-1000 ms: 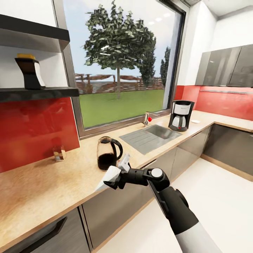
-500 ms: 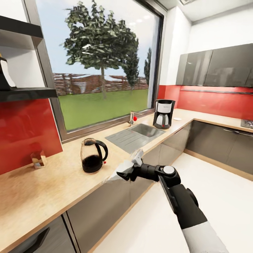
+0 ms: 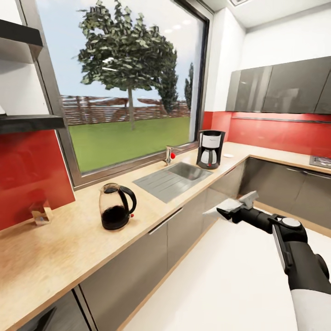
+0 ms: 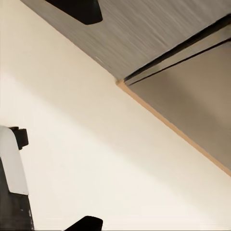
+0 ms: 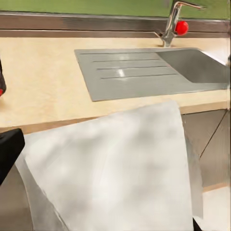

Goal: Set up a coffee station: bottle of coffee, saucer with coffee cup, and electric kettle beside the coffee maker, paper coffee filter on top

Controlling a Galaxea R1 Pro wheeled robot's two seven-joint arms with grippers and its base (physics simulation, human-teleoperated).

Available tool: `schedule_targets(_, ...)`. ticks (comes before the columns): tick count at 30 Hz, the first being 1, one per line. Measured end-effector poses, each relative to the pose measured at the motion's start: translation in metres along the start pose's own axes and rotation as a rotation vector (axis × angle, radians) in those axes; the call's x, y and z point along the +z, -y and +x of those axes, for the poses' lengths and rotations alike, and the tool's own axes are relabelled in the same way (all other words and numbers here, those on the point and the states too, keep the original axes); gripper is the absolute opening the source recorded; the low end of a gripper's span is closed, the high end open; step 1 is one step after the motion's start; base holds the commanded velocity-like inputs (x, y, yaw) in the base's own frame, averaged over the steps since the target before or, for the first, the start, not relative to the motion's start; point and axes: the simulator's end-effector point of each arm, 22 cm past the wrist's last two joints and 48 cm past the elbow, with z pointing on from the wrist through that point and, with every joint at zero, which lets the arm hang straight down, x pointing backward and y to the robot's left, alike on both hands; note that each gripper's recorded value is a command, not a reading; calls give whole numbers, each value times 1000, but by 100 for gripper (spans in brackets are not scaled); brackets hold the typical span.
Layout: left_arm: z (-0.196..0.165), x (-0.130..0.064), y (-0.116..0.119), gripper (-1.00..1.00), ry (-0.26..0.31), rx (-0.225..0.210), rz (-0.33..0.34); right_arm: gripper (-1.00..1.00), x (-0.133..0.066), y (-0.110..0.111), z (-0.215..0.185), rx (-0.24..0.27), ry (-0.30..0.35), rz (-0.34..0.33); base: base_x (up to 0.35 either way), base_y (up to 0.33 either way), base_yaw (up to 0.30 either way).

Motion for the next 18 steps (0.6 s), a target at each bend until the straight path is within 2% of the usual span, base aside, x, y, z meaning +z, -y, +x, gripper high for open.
schedule_targets(3,-2,4,26,100,4,-3,34,-100,-7,18,10,29,-12,31,222,-177,0)
schedule_targets(7,-3,7,43,100,6,13,61,-100,-11,27,14,41,-15,49,118,-248,0)
schedule_targets(14,-5,8,48,100,10,17,68,-100,-26,52,15,63,-5,102,18,-279,0)
schedule_targets(18,-5,8,48,100,10,16,67,-100,-33,64,16,58,-8,123,1,-285,0)
